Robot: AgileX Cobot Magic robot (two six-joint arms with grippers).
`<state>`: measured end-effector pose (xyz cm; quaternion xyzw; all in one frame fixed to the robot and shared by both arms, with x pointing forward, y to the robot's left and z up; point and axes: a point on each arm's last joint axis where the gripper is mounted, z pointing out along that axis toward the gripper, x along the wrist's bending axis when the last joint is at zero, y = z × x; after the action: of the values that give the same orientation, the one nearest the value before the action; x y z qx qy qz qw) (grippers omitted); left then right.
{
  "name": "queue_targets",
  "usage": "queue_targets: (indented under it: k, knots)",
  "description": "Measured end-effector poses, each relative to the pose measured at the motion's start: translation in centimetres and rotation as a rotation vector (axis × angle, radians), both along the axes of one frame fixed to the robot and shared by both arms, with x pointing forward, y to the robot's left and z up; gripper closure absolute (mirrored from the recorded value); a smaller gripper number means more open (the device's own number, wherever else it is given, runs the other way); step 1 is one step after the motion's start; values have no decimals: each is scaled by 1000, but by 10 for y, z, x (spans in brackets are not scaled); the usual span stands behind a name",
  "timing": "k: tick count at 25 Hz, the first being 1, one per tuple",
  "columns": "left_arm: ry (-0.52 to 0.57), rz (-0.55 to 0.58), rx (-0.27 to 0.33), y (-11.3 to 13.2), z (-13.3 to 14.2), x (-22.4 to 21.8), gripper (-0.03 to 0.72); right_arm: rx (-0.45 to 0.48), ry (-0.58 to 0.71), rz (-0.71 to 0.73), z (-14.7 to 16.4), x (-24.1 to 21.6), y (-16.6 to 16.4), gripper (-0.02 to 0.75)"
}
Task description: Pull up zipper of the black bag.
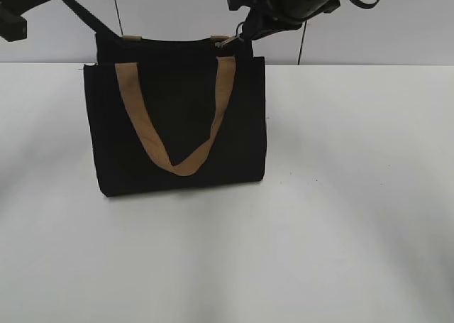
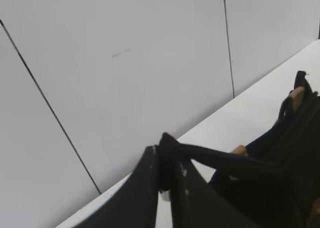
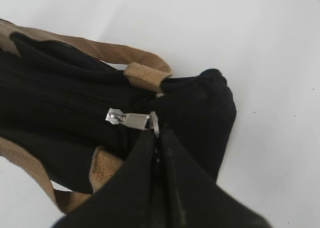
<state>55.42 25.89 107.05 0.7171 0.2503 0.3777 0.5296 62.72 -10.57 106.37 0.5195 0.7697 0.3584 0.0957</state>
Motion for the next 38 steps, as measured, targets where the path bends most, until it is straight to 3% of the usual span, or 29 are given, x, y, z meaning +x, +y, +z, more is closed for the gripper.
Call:
queue_targets:
  k: [5,9,14,17,19,21,24,27,30,34,38]
  knots:
    - [60,12,24,2,-5,-1,655,1,-1,0,0,0,0,607]
    - [92,20,46,3,-7,-2,569,7,-16,1,7,-2,-1,477]
    - [140,80,187,10,-16,-1,382,-11,-79,34,25,-9,-5,428]
    - [164,134,279,17,-20,-2,354,-19,-106,48,32,-12,-6,423]
    - [176,196,297,23,-18,-2,349,-28,-121,59,36,-14,-8,423]
    - [195,287,283,29,-16,-2,348,-47,-126,73,38,-16,-9,423]
    - [244,437,213,40,-16,0,348,-85,-123,91,40,-20,-12,423]
    - [267,479,161,37,-17,0,363,-125,-115,103,41,-22,-15,423]
    - [272,518,221,37,-23,-2,377,-158,-92,122,41,-26,-18,423]
    - [304,736,271,57,-37,2,381,-188,-65,140,43,-32,-21,423]
    - [457,953,137,69,-54,0,384,-199,-67,144,47,-35,-23,423]
